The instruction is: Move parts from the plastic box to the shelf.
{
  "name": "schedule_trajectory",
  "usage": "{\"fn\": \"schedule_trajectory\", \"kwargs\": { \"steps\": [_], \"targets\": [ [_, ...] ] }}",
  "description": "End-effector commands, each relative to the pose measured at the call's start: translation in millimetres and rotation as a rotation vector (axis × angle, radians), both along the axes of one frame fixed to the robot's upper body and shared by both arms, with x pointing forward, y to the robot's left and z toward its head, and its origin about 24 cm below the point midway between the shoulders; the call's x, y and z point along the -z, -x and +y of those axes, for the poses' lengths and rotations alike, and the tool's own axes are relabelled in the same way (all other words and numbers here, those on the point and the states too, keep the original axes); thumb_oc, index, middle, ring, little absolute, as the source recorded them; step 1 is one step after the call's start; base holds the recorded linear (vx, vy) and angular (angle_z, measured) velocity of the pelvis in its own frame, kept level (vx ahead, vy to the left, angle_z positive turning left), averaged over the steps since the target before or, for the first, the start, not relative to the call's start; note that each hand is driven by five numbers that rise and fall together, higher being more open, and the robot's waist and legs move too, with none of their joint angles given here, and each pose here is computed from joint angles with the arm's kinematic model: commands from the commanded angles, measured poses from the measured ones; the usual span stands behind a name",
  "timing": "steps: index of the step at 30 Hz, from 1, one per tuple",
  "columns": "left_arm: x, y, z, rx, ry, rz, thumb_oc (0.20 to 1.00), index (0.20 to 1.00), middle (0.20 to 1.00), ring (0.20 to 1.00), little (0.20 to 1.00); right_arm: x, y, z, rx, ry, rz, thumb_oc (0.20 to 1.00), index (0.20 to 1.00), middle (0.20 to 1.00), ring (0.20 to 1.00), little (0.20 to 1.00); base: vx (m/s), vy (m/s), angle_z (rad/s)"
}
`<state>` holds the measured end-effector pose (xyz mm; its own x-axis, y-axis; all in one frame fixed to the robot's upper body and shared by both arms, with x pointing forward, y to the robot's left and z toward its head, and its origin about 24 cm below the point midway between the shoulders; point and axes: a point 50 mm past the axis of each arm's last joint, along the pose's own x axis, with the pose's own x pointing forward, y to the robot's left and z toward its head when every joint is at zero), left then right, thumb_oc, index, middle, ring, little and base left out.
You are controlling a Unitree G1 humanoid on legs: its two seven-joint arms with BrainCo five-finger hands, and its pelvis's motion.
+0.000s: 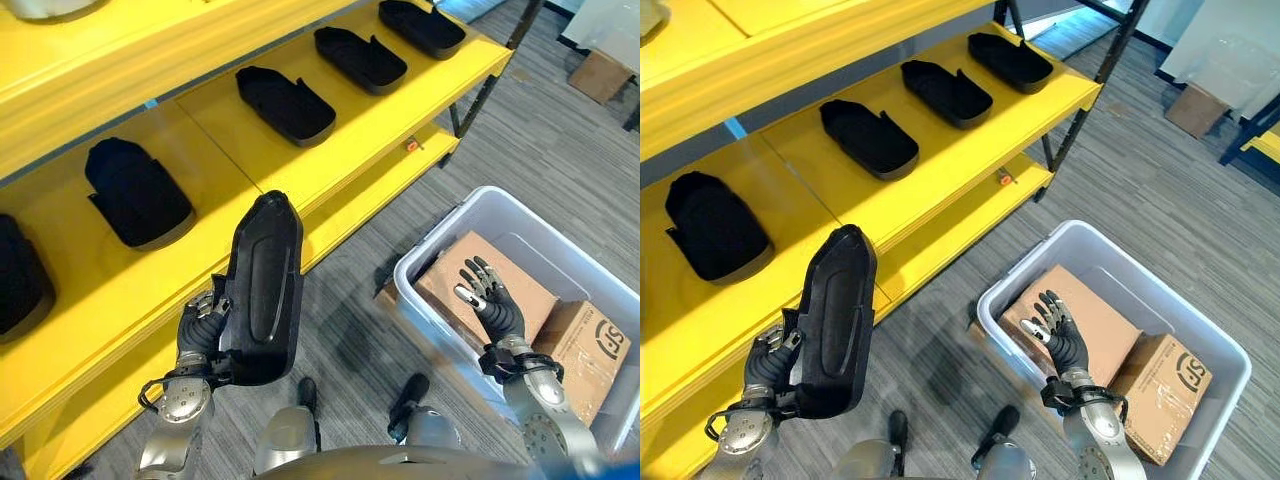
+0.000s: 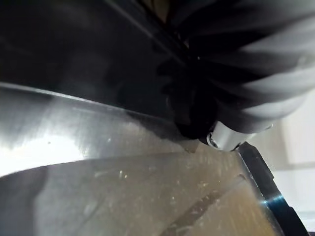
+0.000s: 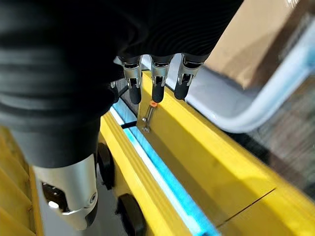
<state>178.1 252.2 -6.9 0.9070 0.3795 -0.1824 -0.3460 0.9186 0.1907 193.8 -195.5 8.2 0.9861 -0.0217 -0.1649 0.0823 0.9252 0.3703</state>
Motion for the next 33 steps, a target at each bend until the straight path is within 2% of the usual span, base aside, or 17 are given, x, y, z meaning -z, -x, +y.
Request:
{"fn": "schedule_trajectory", "kwargs": {
  "steps": [1,10,16,26,33],
  "targets": [
    [-43,-13,9,0.052,-0.091,-0.201,0.200,0.200,0.200,0.200,0.200,-16,-5,6,-0.052,-0.042,-0.090,1.000,1.000,1.000,1.000,1.000,0.07,0.156,0.51],
    [-34,-3,-1,0.097,-0.065,-0.158,0.200,0.200,0.200,0.200,0.200,-11,11,0,-0.099,0.000,-0.055,1.000,1.000,1.000,1.000,1.000,0.05,0.028,0.34],
    [-31,3,-3,0.084,-0.020,-0.156,0.200,0.200,0.200,0.200,0.200,-10,8,-4,-0.111,0.043,-0.039,1.000,1.000,1.000,1.000,1.000,0.01,-0.059,0.01],
    [-29,-1,-8,0.086,0.010,-0.156,0.200,0.200,0.200,0.200,0.200,-14,8,-19,-0.072,0.081,-0.033,1.000,1.000,1.000,1.000,1.000,-0.06,-0.006,0.41],
    [-29,-4,-9,0.058,0.037,-0.156,0.200,0.200,0.200,0.200,0.200,-12,15,-32,0.001,0.096,-0.002,1.000,1.000,1.000,1.000,1.000,-0.01,0.168,0.65]
  ]
}}
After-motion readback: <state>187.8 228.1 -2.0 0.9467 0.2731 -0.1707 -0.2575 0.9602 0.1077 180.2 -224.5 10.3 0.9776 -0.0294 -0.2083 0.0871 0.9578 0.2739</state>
